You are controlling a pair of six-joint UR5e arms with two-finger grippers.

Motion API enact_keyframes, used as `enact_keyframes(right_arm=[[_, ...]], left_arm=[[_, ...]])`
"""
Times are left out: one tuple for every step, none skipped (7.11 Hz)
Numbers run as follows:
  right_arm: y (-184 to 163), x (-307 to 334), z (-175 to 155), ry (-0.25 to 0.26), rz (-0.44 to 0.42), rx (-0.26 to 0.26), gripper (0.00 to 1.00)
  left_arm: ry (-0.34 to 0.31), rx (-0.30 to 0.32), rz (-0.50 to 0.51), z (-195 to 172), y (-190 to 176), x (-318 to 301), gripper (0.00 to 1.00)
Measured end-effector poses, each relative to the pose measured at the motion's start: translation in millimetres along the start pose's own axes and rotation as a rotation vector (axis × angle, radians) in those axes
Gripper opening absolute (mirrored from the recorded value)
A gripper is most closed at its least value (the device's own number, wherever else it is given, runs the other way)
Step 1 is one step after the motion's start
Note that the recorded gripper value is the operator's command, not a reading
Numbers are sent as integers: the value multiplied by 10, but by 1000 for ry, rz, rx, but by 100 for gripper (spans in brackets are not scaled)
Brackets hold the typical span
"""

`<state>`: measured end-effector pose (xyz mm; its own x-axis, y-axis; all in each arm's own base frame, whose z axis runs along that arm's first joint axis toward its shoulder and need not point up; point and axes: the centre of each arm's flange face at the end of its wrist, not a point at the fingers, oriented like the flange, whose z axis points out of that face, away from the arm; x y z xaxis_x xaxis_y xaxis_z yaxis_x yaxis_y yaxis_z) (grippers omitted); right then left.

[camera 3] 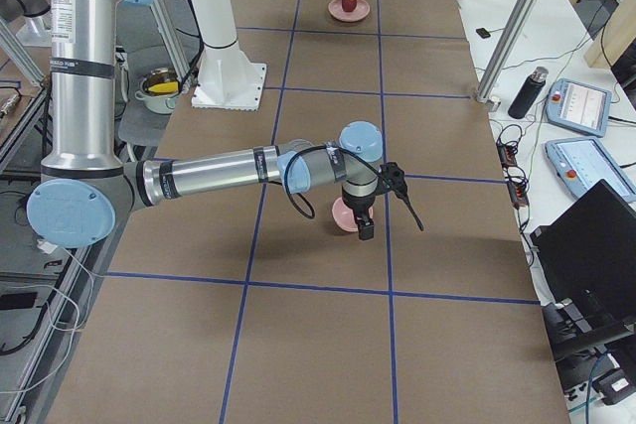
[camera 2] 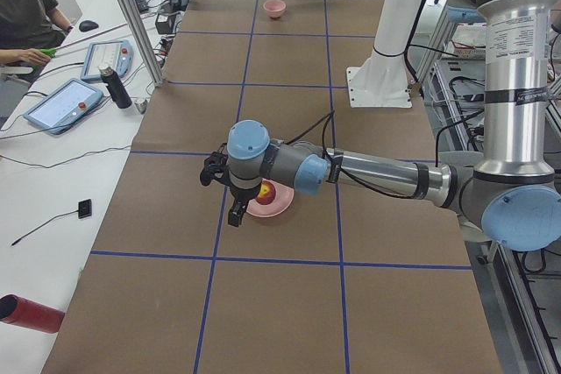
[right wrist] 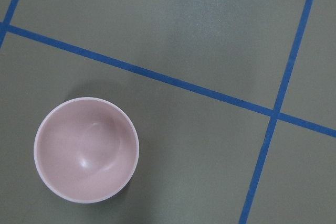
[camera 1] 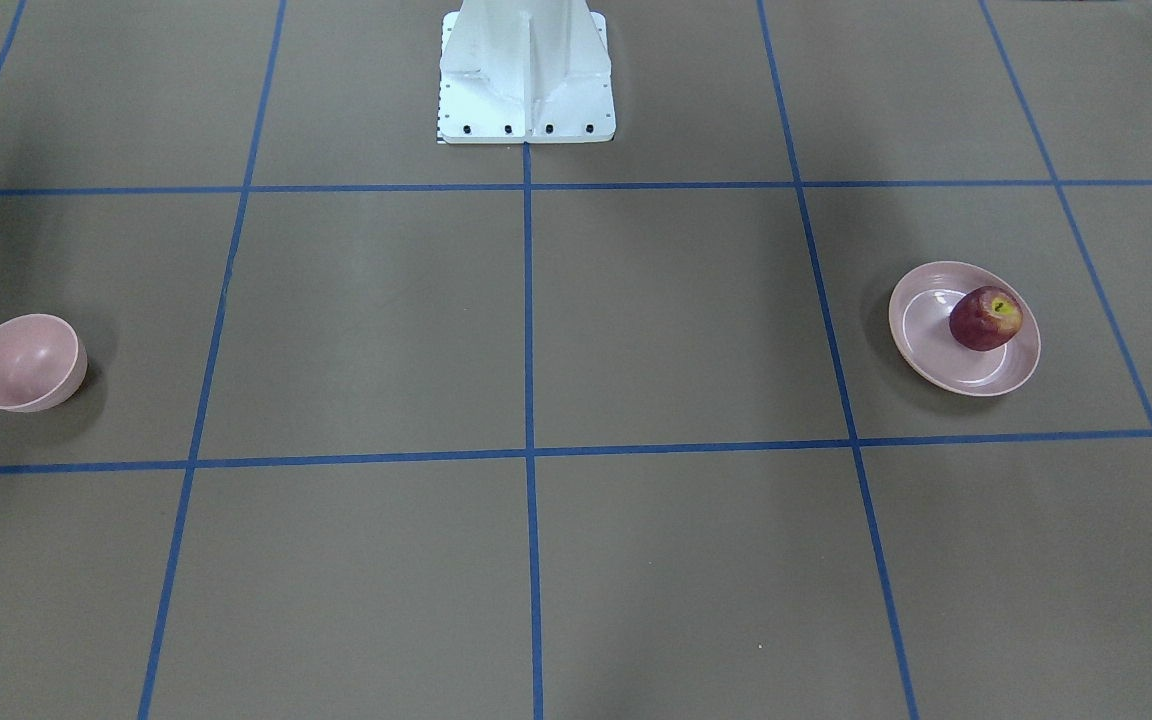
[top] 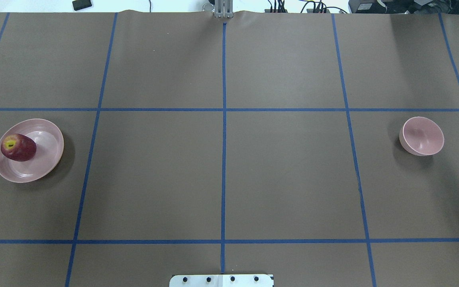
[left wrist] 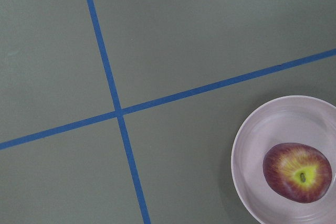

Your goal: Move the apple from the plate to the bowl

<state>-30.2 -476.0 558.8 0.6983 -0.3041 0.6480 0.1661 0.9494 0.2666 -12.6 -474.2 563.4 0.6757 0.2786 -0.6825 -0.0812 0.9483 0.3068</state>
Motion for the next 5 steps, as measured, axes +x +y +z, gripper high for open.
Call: enact_keyframes(right_arm=[[1,-4,-1,-2,-5,8,100],[6,-5,0,-3,-8,12,100],[8,-4,2,-3,-9,14,100],[10,-5,5,-4,-10,14,100],[10,-10,6,-8,-10,14,100]], left_arm=[[0,4,3,-17,-13,17,98],[-1,7,5,-32,-29,33,98],[-2,13,11,-51,-61,51,98],[-5,21,17,-75,-127,74,98],[-5,28,20,-94,-191,94,98]])
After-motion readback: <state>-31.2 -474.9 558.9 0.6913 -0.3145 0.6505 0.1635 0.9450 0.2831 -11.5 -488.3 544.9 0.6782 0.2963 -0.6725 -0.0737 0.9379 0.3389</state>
